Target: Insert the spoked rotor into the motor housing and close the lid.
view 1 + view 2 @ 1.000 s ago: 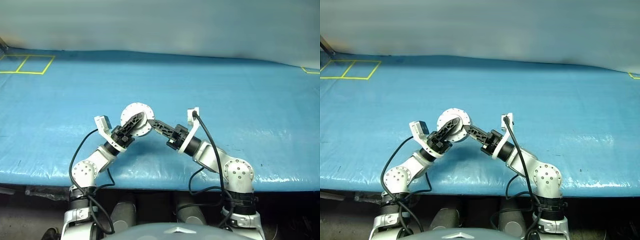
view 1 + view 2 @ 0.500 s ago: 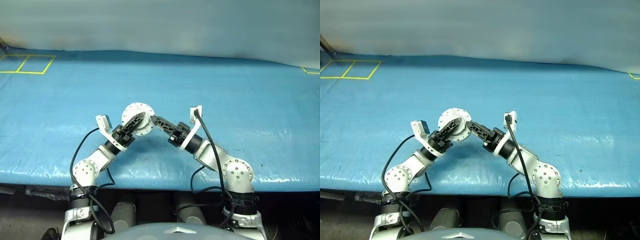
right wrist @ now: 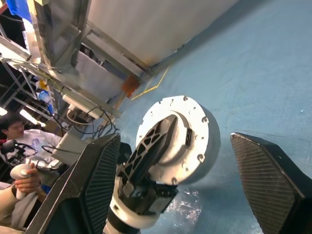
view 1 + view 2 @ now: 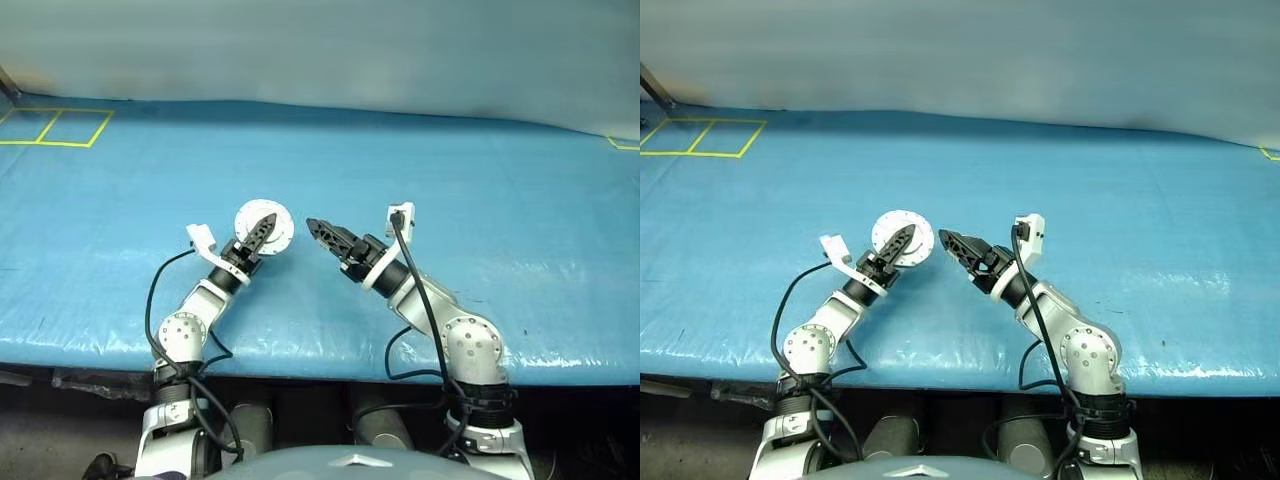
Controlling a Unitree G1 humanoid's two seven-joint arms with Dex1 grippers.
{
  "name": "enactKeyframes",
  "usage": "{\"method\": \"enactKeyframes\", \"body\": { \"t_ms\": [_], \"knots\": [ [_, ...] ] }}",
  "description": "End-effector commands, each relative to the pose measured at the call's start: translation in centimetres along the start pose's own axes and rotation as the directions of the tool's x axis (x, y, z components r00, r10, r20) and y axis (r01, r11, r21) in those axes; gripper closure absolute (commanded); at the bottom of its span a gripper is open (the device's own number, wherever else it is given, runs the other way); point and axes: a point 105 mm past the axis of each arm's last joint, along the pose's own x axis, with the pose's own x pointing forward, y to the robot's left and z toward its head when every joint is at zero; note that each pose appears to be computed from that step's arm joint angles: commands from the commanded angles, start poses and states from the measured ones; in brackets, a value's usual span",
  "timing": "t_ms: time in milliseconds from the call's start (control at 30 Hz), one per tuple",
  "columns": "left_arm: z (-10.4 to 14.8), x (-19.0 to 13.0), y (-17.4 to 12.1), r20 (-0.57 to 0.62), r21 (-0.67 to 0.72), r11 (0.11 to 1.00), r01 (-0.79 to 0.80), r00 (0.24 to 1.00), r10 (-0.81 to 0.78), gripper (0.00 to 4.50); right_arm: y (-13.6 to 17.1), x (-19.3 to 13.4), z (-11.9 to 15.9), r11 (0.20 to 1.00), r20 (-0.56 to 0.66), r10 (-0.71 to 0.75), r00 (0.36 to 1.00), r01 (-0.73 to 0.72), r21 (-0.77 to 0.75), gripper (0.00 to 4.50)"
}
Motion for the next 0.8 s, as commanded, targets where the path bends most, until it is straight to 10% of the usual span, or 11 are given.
{"method": "enactKeyframes", "body": {
  "t_ms": [33,633,800],
  "knots": [
    [3.6,1.2,0.0,0.179,0.078,0.993,-0.092,0.981,0.077,1.74,1.0,-0.3,0.8,0.999,0.043,0.031,0.999,-0.030,-0.030,0.69],
    [7.7,-0.1,4.8,0.402,0.196,0.851,-0.487,0.832,0.383,1.74,0.1,-0.7,1.1,0.999,0.063,-0.024,0.998,0.026,-0.040,0.69],
    [8.0,-1.7,6.2,0.436,0.153,0.821,-0.550,0.783,0.443,0.44,0.1,-0.5,0.9,0.999,0.047,-0.023,0.999,0.025,-0.043,0.65]
  ]
}}
